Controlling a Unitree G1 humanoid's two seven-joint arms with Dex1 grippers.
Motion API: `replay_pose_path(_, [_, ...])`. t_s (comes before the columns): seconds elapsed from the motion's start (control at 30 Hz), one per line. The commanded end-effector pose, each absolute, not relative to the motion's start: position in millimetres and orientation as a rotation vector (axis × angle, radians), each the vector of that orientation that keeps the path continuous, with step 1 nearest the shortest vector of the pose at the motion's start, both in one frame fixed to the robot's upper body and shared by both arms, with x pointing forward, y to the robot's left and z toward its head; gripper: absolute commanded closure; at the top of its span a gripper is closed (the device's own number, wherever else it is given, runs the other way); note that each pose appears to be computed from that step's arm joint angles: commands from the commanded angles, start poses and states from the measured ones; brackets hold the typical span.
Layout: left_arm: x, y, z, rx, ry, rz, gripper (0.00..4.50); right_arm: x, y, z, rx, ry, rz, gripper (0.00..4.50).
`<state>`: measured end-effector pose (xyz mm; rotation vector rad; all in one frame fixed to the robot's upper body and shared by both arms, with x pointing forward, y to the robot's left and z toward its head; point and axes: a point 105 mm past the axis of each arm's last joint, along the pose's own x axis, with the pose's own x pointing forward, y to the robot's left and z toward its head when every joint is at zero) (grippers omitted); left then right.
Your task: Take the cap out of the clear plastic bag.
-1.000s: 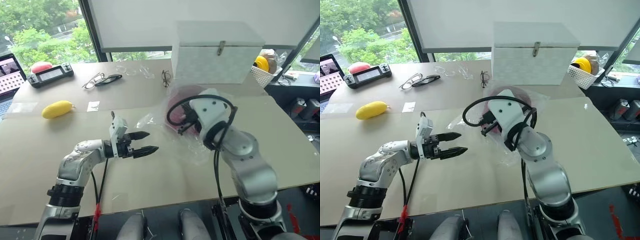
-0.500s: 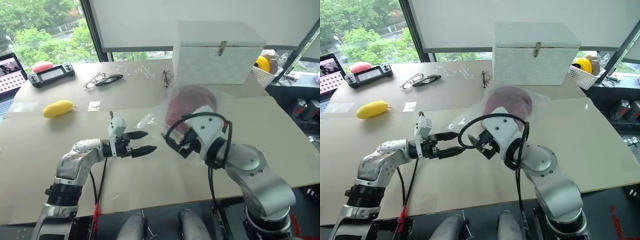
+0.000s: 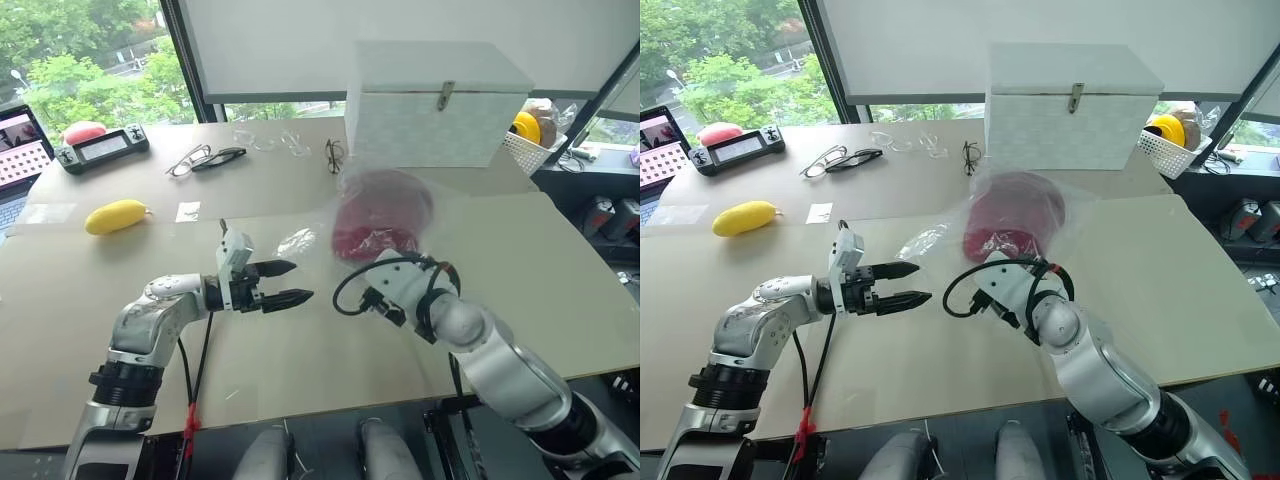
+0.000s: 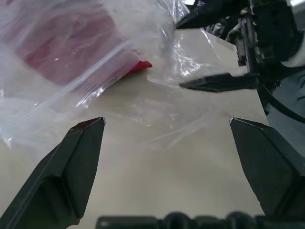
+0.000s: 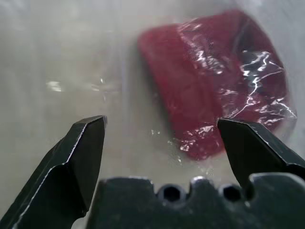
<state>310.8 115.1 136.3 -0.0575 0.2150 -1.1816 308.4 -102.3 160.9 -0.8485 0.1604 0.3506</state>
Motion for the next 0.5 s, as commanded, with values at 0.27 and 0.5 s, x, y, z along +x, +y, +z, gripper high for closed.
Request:
replay_pose_path(0.27, [305, 103, 141, -0.057, 0.176, -1.229, 0.0, 315, -100, 204, -0.679, 0.013, 0.248, 1.51])
replay_pose_path(0.5, [306, 103, 140, -0.059, 0.181, -1.232, 0.0, 291, -76, 201, -0.531, 0.053, 0.501, 3.48])
